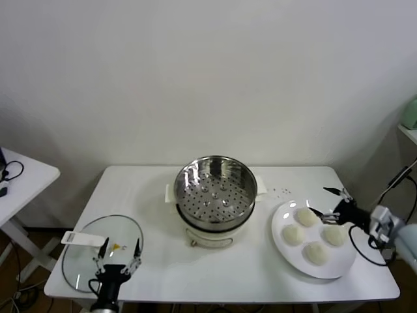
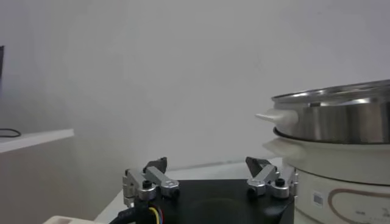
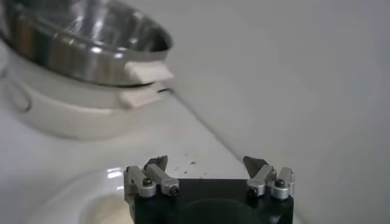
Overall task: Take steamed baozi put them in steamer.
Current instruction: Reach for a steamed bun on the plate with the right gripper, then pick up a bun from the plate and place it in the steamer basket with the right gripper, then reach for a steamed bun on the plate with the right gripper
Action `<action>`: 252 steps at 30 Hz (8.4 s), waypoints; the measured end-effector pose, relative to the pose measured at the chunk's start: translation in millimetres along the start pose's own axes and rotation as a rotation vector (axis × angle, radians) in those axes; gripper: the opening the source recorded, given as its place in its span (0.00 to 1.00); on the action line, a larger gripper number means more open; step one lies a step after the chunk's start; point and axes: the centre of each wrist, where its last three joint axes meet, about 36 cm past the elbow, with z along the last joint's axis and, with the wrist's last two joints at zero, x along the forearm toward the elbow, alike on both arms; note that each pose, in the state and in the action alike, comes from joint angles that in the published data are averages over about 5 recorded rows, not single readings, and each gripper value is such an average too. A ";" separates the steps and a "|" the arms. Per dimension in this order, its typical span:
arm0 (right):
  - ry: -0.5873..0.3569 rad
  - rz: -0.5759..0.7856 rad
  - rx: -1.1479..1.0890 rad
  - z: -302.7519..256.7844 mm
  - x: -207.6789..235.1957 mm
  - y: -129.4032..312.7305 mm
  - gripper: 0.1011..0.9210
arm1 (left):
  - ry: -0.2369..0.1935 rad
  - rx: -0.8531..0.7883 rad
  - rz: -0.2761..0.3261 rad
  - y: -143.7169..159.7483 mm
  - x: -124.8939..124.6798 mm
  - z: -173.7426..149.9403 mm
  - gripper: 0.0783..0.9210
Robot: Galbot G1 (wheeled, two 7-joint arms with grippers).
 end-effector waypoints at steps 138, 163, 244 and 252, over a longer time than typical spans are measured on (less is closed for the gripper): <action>0.240 -0.558 1.763 -408.0 -246.6 13.6 0.79 | 0.032 -0.009 -0.050 16.0 -1.7 -2.6 0.88; 0.236 -0.594 1.780 -406.5 -265.9 14.5 0.88 | 0.038 -0.006 -0.052 15.5 -0.2 0.1 0.88; 0.427 -0.571 0.232 -49.7 -157.1 -10.7 0.88 | 0.068 0.027 -0.047 6.2 -1.5 4.0 0.88; 0.424 -0.574 0.223 -50.7 -160.0 -12.3 0.85 | 0.070 0.028 -0.048 5.5 -1.2 4.0 0.88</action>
